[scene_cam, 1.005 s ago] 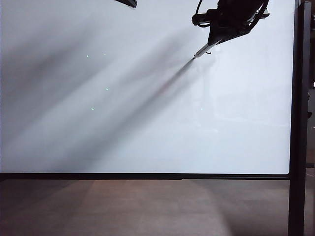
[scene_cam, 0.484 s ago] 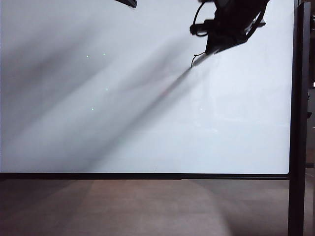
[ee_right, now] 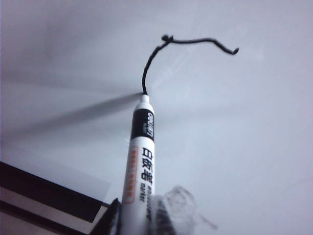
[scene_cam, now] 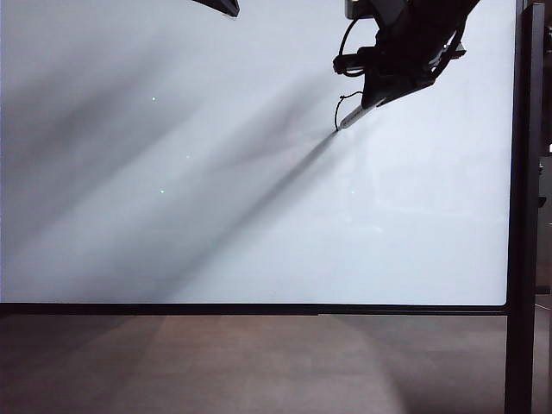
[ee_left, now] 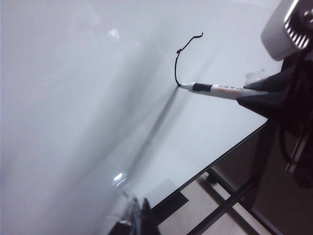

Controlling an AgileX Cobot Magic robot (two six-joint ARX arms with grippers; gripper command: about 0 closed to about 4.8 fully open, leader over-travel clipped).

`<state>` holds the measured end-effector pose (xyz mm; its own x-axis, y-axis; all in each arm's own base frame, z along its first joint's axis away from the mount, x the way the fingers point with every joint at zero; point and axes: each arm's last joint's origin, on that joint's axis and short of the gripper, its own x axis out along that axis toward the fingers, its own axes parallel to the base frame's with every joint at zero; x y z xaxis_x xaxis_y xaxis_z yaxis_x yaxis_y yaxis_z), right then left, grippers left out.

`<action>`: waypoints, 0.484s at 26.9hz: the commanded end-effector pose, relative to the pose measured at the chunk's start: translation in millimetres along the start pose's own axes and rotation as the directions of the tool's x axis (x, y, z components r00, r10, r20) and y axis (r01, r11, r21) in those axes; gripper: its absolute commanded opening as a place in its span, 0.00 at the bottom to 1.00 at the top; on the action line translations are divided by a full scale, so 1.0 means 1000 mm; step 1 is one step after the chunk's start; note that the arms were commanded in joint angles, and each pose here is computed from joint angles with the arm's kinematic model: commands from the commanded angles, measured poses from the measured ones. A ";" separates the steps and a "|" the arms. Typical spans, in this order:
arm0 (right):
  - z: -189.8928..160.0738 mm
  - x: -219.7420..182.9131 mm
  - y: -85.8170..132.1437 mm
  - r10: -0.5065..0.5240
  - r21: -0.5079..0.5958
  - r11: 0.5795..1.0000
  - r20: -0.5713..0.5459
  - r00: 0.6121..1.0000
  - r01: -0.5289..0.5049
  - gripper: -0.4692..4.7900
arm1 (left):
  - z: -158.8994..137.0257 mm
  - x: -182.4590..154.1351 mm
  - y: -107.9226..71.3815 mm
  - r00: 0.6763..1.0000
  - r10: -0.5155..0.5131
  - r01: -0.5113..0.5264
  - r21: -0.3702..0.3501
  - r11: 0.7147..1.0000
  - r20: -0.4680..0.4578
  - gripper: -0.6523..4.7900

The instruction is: Reach to the right to find the marker pen, pick it up, and write the number 5 on the whiteboard.

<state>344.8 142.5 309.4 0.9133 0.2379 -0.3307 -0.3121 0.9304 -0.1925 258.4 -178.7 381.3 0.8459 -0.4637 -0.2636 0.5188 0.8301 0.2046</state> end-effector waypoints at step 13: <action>0.008 -0.010 -0.029 -0.097 0.032 0.995 0.044 0.994 0.095 0.08 | 0.002 -0.001 0.001 1.000 0.004 -0.004 -0.001 1.000 0.008 0.11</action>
<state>346.3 119.6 314.9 0.9225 0.1933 -0.3340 -0.2671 0.9445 -0.1912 258.3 -178.6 380.9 0.8450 -0.4630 -0.2676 0.5195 0.8296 0.2049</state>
